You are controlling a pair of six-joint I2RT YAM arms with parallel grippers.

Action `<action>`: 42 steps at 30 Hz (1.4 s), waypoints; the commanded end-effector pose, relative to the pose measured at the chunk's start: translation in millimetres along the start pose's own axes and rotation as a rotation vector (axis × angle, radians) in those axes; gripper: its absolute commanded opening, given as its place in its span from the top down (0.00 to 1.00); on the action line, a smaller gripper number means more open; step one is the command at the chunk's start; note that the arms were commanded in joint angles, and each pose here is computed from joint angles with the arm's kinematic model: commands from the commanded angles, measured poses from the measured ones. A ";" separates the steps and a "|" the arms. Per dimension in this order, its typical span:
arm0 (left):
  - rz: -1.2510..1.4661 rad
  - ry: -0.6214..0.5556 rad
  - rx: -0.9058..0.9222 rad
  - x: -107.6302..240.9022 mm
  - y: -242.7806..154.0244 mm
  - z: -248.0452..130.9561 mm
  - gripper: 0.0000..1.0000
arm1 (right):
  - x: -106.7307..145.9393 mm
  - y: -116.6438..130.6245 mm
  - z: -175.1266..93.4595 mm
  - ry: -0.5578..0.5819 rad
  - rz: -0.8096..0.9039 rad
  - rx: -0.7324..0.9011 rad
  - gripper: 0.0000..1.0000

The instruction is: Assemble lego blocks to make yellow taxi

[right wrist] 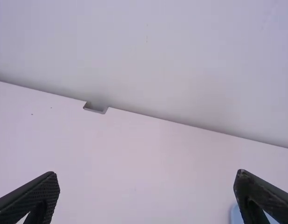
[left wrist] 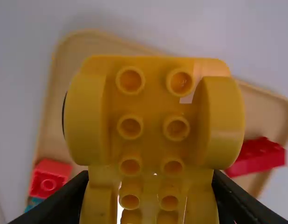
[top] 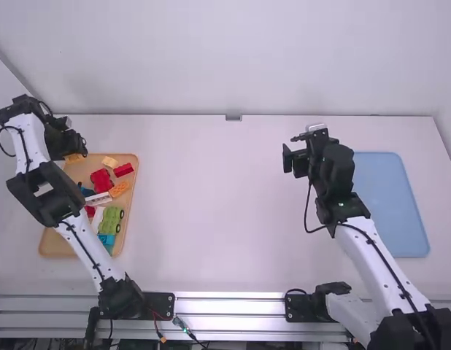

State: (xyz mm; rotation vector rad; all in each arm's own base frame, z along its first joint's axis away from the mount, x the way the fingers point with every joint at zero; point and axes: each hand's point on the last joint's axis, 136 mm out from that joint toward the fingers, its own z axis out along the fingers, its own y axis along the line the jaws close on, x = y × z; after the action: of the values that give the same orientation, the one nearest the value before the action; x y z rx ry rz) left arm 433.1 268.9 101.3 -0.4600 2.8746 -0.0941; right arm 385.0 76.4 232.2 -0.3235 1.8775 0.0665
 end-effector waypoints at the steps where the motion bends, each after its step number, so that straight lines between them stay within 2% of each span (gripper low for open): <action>1: 0.200 -0.014 0.080 -10.4 -56.9 -3.3 0.59 | -19.3 -2.7 -0.3 -0.037 0.005 0.004 0.01; 6: 0.441 0.005 0.104 -12.9 -138.0 6.5 0.60 | -19.5 -3.2 -0.3 -0.038 0.003 0.005 0.01; 12: 0.556 -0.015 -0.034 -20.2 -206.2 20.9 0.66 | -19.0 -2.6 -0.3 -0.036 0.002 0.003 0.01; 15: 0.694 0.018 -0.019 -1.6 -254.8 32.3 0.69 | -18.7 -3.0 -0.3 -0.035 0.003 0.004 0.01; 16: 0.702 0.019 -0.013 -0.4 -257.6 32.9 0.69 | -18.7 -2.9 -0.3 -0.035 0.003 0.004 0.01; 18: 0.830 0.040 0.084 18.7 -294.3 40.8 0.67 | -18.6 -3.0 -0.3 -0.034 0.002 0.004 0.01; 19: 0.845 0.042 0.096 21.1 -298.6 42.0 0.66 | -18.6 -3.0 -0.3 -0.034 0.003 0.004 0.01; 21: 0.931 0.057 0.136 37.0 -323.4 51.3 0.67 | -18.7 -3.0 -0.3 -0.035 0.002 0.004 0.01; 29: 1.036 0.083 0.131 71.6 -357.6 66.7 0.72 | -18.5 -4.4 -0.3 -0.034 0.003 0.012 0.01; 34: 1.108 0.026 0.143 92.0 -379.3 58.2 0.74 | -18.5 -4.4 -0.3 -0.034 0.002 0.012 0.01; 36: 1.177 -0.004 0.145 108.5 -386.7 49.8 0.69 | -19.2 -4.3 -0.3 -0.037 0.002 0.012 0.01; 41: 1.414 -0.038 0.161 155.6 -399.2 35.4 0.71 | -19.3 -4.3 -0.3 -0.037 -0.029 0.012 0.01; 42: 1.525 -0.046 0.154 175.7 -402.2 32.0 0.65 | -19.1 -4.8 -0.4 -0.036 -0.030 0.013 0.01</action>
State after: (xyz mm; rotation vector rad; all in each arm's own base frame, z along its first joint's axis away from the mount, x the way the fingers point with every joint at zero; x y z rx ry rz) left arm 422.6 -157.8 65.9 1.4340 2.4846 -0.0653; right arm 385.1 76.0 232.3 -0.3365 1.8747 0.0549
